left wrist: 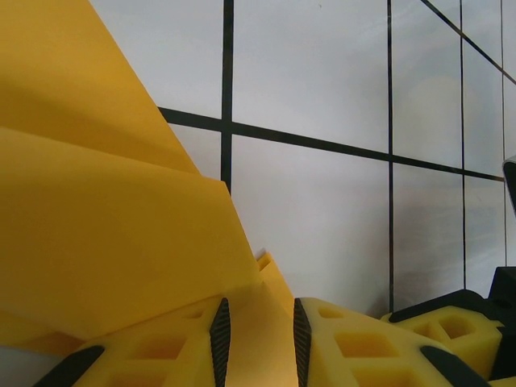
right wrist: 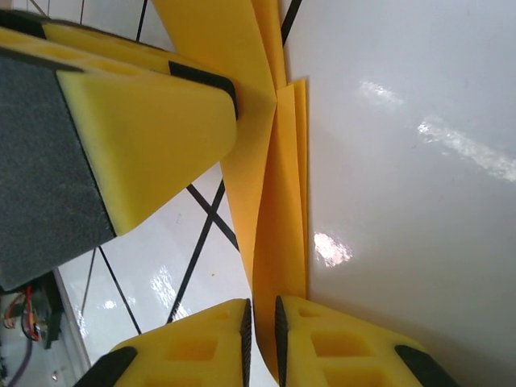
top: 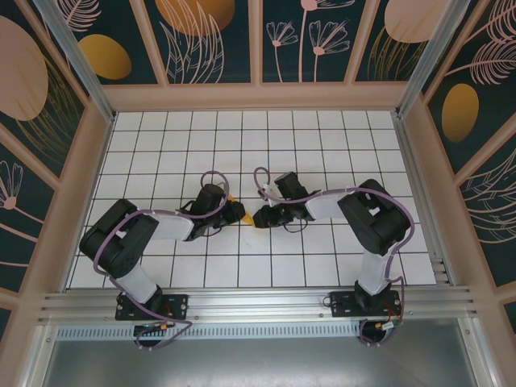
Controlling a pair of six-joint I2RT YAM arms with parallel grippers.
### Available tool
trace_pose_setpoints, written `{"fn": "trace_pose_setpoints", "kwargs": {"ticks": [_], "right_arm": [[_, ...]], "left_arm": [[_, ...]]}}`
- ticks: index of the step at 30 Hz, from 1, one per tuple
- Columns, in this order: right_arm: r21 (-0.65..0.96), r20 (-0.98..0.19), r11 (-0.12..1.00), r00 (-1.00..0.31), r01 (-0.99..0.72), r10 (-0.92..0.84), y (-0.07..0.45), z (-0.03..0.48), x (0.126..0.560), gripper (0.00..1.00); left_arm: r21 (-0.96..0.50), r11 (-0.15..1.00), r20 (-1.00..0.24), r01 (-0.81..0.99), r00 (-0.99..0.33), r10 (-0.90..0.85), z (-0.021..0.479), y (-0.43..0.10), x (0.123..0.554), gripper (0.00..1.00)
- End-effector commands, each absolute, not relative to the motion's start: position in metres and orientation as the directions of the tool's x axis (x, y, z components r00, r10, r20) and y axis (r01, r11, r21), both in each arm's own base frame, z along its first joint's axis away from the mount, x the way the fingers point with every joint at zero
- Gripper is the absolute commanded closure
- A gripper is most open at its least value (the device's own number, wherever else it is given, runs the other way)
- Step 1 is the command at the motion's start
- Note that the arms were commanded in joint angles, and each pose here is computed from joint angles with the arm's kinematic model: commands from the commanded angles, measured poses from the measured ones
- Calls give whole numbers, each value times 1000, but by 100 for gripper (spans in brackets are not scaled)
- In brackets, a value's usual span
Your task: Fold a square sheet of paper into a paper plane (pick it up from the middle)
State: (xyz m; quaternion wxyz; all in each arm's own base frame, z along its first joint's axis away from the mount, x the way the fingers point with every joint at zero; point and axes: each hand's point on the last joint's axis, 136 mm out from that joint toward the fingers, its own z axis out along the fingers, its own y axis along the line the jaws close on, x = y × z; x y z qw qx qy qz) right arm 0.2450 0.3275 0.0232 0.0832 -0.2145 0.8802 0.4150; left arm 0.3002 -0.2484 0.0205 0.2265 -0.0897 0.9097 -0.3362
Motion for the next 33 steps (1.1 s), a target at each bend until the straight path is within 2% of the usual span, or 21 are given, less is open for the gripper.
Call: {"fn": "trace_pose_setpoints", "kwargs": {"ticks": [1, 5, 9, 20, 27, 33], "right_arm": [[627, -380, 587, -859, -512, -344, 322, 26, 251, 84], [605, -378, 606, -856, -517, -352, 319, 21, 253, 92], [613, -364, 613, -866, -499, -342, 317, 19, 254, 95], [649, -309, 632, -906, -422, -288, 305, 18, 249, 92], [653, -259, 669, -935, -355, -244, 298, 14, 249, 99], [677, -189, 680, -959, -282, -209, 294, 5, 239, 100]], "left_arm": [[-531, 841, -327, -102, -891, -314, -21, -223, 294, 70], [-526, 845, -329, -101, -891, -312, -21, -222, 295, 70], [-519, 849, -331, -101, -891, -309, -21, -221, 294, 70], [-509, 855, -330, -105, -893, -306, -24, -220, 294, 70], [-511, 851, -330, -122, -886, -325, -24, -218, 295, 70], [-562, 813, -320, -154, -866, -385, -19, -222, 299, 71]]}}
